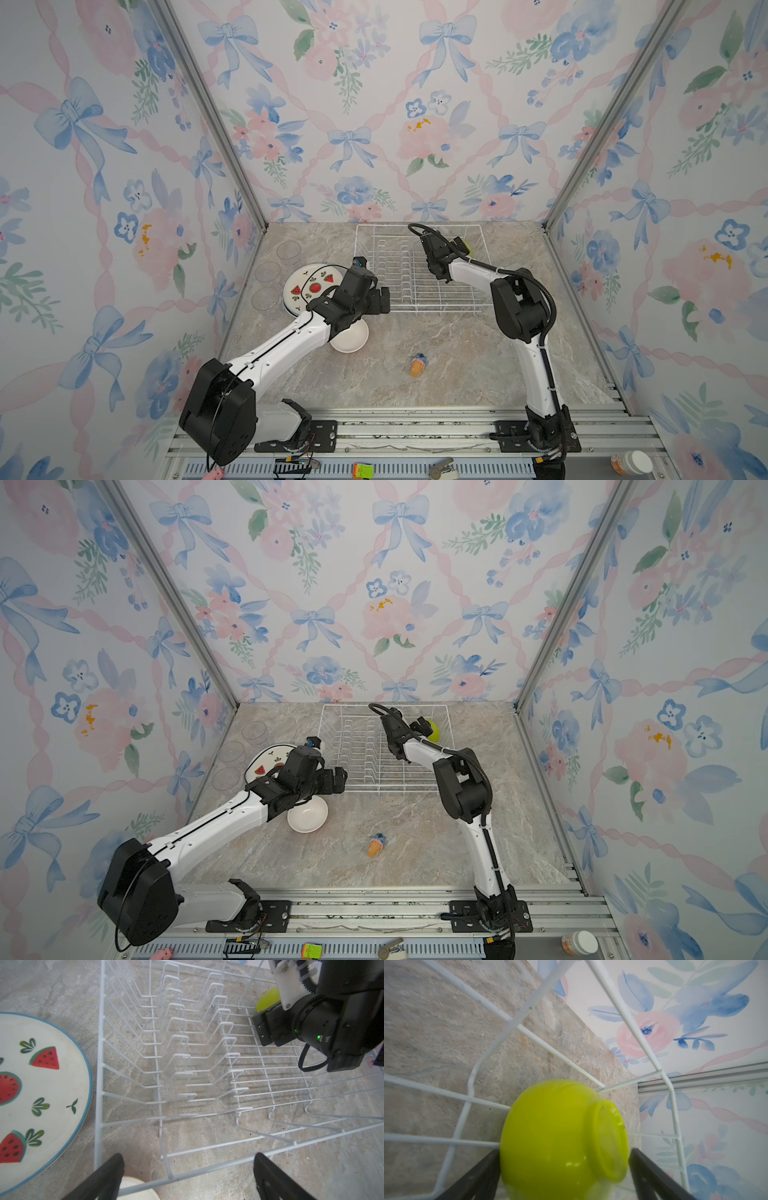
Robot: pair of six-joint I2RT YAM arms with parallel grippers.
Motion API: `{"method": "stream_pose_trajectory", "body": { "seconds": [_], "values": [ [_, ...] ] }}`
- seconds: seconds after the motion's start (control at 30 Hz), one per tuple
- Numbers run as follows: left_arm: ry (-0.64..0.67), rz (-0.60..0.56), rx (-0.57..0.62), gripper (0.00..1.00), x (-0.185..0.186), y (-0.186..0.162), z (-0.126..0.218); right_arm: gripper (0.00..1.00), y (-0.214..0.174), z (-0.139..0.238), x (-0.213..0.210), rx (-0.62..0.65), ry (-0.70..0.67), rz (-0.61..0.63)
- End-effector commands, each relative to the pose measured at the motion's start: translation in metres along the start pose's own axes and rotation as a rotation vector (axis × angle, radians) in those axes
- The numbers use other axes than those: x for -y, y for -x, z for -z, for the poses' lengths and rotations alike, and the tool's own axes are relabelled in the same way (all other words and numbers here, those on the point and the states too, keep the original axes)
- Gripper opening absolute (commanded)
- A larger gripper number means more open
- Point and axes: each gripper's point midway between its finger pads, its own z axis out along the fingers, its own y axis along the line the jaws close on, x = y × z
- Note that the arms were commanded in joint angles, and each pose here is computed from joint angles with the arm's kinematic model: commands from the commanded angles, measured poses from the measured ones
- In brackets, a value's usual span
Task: Unload the mixed dishes from the dish rack
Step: 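Close the right gripper on the lime-green bowl rim in the rack, then tilt the lime-green bowl up and lift it out of the rack with the right gripper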
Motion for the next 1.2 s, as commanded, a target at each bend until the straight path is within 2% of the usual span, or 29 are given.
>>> {"method": "stream_pose_trajectory", "body": {
  "seconds": [0.0,0.5,0.8,1.03,1.17],
  "values": [
    [-0.019,0.015,0.018,0.98,0.005,0.011,0.001,0.97,-0.006,0.001,0.037,-0.030,-0.112,0.001],
    [-0.017,0.014,0.006,0.98,0.006,0.009,-0.003,0.99,0.001,0.005,0.047,0.002,-0.132,-0.014],
    [-0.011,0.007,-0.006,0.98,0.005,0.006,-0.007,0.67,0.000,0.008,0.041,0.018,-0.113,0.007],
    [-0.010,0.005,-0.005,0.98,0.005,0.006,-0.007,0.64,0.002,0.006,0.039,0.022,-0.128,0.036],
    [-0.006,0.005,-0.008,0.98,0.004,0.006,-0.009,0.57,0.010,0.009,0.034,0.040,-0.194,0.121]
  ]
}}
